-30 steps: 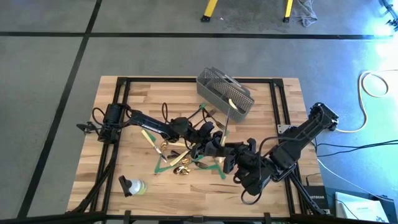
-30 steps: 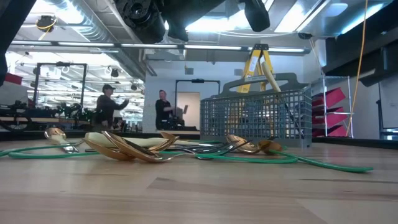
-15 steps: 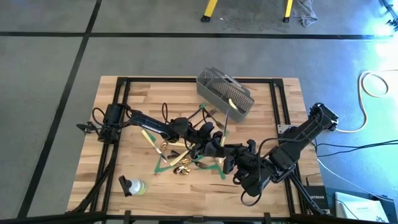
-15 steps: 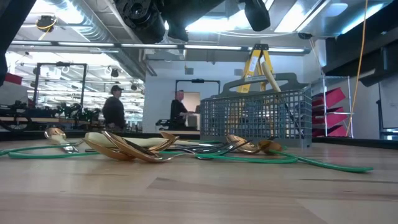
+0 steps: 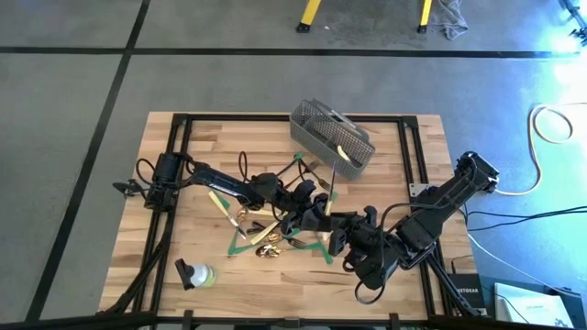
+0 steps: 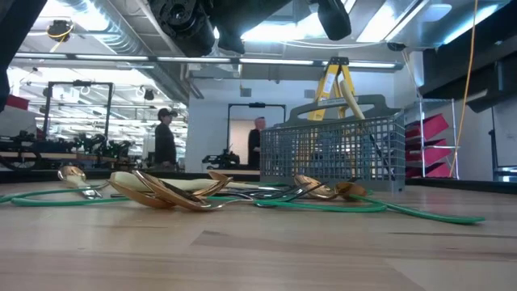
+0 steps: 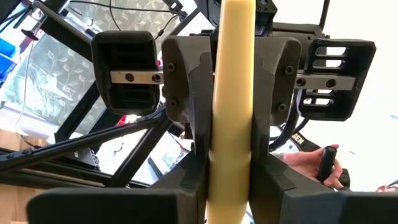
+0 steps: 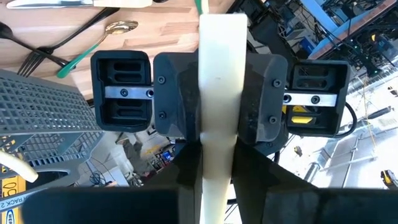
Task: Sort silverware
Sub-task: Put the yellow knife into the gray organizer
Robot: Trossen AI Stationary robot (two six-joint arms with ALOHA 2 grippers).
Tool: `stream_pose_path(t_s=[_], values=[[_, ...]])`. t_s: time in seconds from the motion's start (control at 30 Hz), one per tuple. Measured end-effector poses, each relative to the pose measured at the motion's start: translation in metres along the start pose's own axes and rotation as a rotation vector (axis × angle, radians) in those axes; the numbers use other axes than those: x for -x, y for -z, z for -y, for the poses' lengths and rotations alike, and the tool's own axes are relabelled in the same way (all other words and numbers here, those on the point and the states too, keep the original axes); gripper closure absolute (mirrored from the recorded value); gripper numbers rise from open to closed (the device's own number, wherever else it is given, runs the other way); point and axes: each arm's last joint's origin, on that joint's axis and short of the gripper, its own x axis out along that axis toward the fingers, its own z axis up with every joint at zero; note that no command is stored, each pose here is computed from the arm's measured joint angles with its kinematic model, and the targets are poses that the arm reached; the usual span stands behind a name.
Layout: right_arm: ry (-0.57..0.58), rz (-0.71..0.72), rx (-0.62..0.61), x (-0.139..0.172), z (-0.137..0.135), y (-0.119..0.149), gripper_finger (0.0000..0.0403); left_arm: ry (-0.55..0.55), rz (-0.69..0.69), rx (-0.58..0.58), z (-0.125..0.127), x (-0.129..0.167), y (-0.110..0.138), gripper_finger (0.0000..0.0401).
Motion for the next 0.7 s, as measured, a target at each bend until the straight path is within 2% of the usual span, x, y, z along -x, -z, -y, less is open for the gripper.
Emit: stream_pose_path(t_s=[0.47, 0.7], values=[[0.016, 0.008, -0.01, 0.005, 0.002, -0.001, 0.036, 0.046, -0.045, -0.017, -0.001, 0.002, -0.001, 0.0289], [0.03, 0.0, -0.055, 0.012, 0.006, 0.003, 0.036, 0.05, -0.048, -0.05, -0.002, 0.003, -0.004, 0.0246]])
